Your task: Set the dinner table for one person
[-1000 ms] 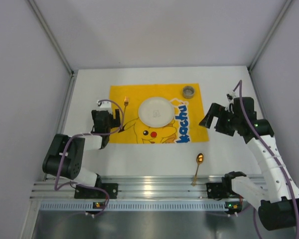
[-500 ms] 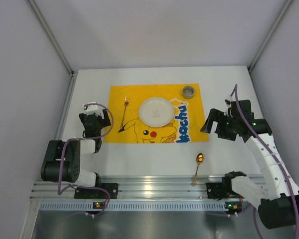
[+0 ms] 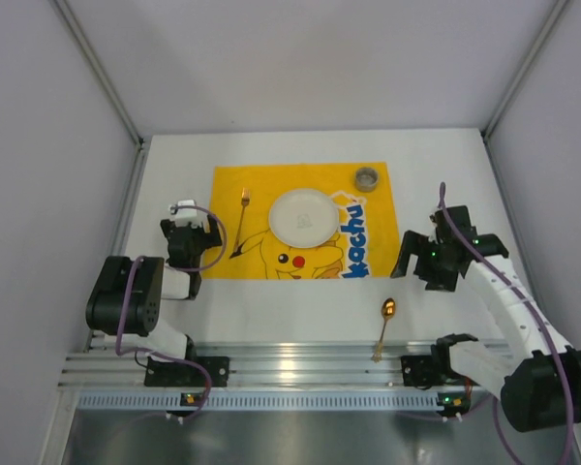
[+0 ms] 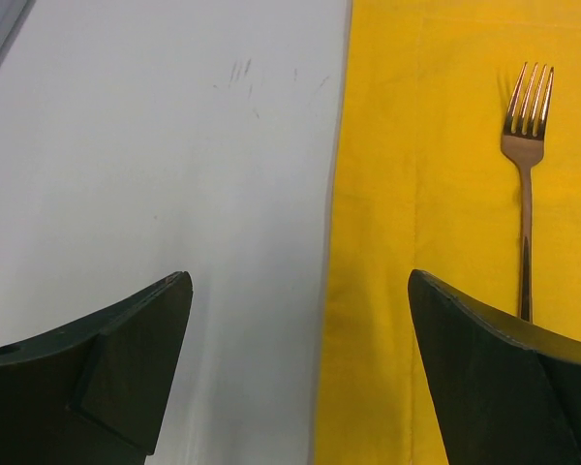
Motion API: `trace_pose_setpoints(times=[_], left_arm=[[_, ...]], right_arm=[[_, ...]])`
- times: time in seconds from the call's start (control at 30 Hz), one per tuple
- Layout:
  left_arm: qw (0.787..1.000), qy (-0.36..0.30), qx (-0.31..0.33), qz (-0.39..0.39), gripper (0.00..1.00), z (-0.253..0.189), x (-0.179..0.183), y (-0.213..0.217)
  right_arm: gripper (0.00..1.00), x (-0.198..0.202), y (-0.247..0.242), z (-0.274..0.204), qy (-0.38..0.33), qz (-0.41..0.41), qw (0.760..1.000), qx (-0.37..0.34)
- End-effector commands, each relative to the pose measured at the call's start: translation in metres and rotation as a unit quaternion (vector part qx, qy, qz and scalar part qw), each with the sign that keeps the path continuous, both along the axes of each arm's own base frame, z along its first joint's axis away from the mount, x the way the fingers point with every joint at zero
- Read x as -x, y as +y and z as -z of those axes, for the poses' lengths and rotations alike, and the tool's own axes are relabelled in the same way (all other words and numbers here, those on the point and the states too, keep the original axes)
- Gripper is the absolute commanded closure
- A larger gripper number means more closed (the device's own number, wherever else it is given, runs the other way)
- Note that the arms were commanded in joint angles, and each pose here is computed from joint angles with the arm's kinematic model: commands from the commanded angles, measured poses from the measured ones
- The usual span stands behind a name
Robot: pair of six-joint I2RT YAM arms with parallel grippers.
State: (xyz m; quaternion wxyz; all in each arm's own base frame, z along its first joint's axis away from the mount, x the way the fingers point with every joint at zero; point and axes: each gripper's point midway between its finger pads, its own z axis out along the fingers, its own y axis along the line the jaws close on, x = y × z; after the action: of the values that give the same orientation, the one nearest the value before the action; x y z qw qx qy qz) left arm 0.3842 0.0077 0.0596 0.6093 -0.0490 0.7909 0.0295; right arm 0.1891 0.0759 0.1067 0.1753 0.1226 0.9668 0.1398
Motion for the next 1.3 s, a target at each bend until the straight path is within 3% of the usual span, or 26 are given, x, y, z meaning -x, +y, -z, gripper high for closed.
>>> trace_pose_setpoints(times=[0.0,0.17,0.43,0.6,1.13,1.27], left_arm=[[0.999,-0.049,0.0,0.002,0.01,-0.023,-0.008,-0.001],[0.999,-0.05,0.0,0.002,0.02,-0.023,-0.008,-0.001],[0.999,-0.05,0.001,0.002,0.02,-0.023,-0.008,-0.001],[0.999,-0.049,0.0,0.002,0.02,-0.023,-0.008,-0.001],[0.999,-0.051,0.0,0.002,0.02,-0.024,-0.008,-0.001],[0.999,-0.051,0.0,0.002,0.01,-0.024,-0.008,-0.001]], right_arm=[[0.03,-0.002,-0.005,0.006,0.02,0.04,0.999,0.017],[0.3,0.018,0.007,0.019,0.065,0.045,0.997,0.02],[0.34,0.054,0.043,0.037,0.117,0.006,0.99,0.08],[0.46,0.072,0.04,0.064,0.125,0.025,0.988,0.087],[0.59,0.05,0.056,0.101,0.094,0.024,0.988,0.118],[0.72,0.052,0.053,0.113,0.098,0.034,0.986,0.131]])
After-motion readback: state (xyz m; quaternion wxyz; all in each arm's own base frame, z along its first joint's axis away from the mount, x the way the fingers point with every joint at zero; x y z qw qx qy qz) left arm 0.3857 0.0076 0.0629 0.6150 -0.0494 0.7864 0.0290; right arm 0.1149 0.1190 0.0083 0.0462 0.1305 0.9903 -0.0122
